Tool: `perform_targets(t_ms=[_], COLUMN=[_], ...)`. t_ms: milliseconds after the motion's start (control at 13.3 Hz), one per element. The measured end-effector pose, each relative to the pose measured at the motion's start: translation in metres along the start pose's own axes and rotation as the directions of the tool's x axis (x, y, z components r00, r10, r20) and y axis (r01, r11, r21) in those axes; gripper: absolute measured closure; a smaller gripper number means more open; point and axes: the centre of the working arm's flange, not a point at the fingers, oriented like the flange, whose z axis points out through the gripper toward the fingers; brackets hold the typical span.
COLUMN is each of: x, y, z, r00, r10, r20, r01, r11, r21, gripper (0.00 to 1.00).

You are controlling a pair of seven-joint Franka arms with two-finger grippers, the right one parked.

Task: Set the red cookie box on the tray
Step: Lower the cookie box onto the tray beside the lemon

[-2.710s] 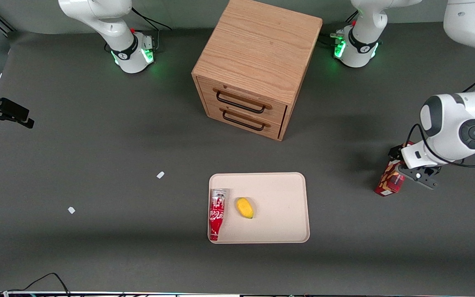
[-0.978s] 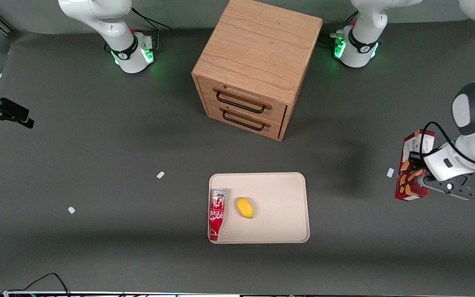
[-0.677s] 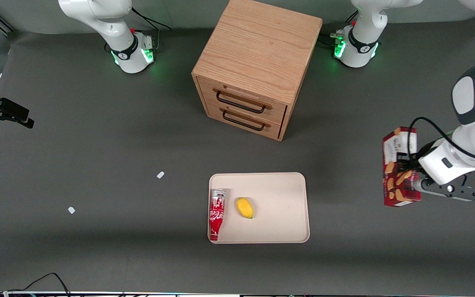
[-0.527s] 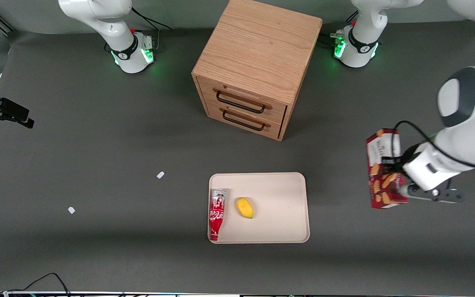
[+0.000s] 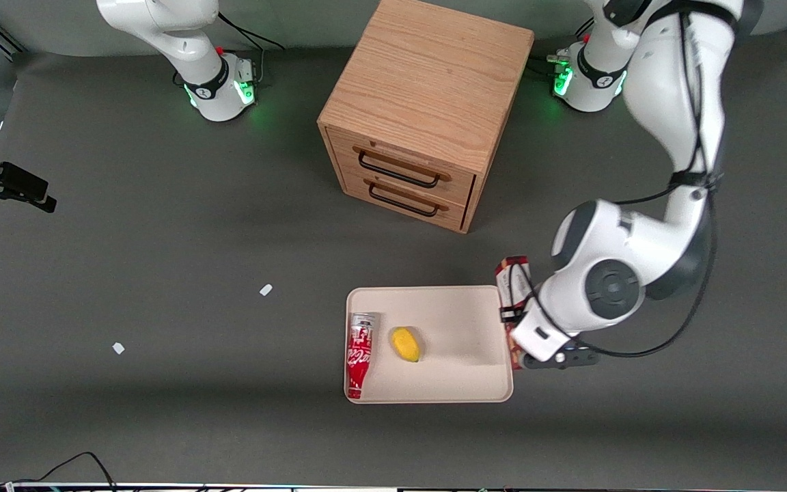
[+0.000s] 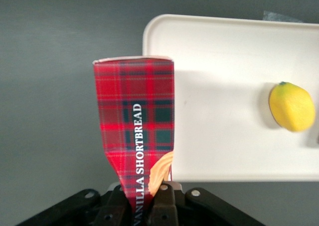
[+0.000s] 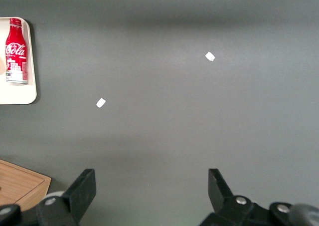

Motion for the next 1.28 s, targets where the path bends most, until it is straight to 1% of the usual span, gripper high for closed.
perform_targets(t_ms=[151, 301, 602, 1054, 1129, 1280], x=[0.006, 0.011, 0.014, 0.016, 0.016, 0.018], y=[0.007, 0.006, 0.007, 0.007, 0.007, 0.008], z=[0.046, 0.071, 0.075, 0.073, 0.073, 0.07], r00=[1.0, 1.0, 0.999, 0.999, 0.998, 0.998], r10=[0.02, 0.022, 0.023, 0.024, 0.024, 0.025], r20=[-0.012, -0.021, -0.039, -0.049, -0.052, -0.063], r01=[-0.019, -0.022, -0.022, -0.023, -0.023, -0.025], r11=[1.0, 0.999, 1.0, 1.0, 1.0, 1.0], r21=[0.022, 0.023, 0.016, 0.015, 0.014, 0.012], gripper=[0.87, 0.87, 0.87, 0.87, 0.8, 0.56])
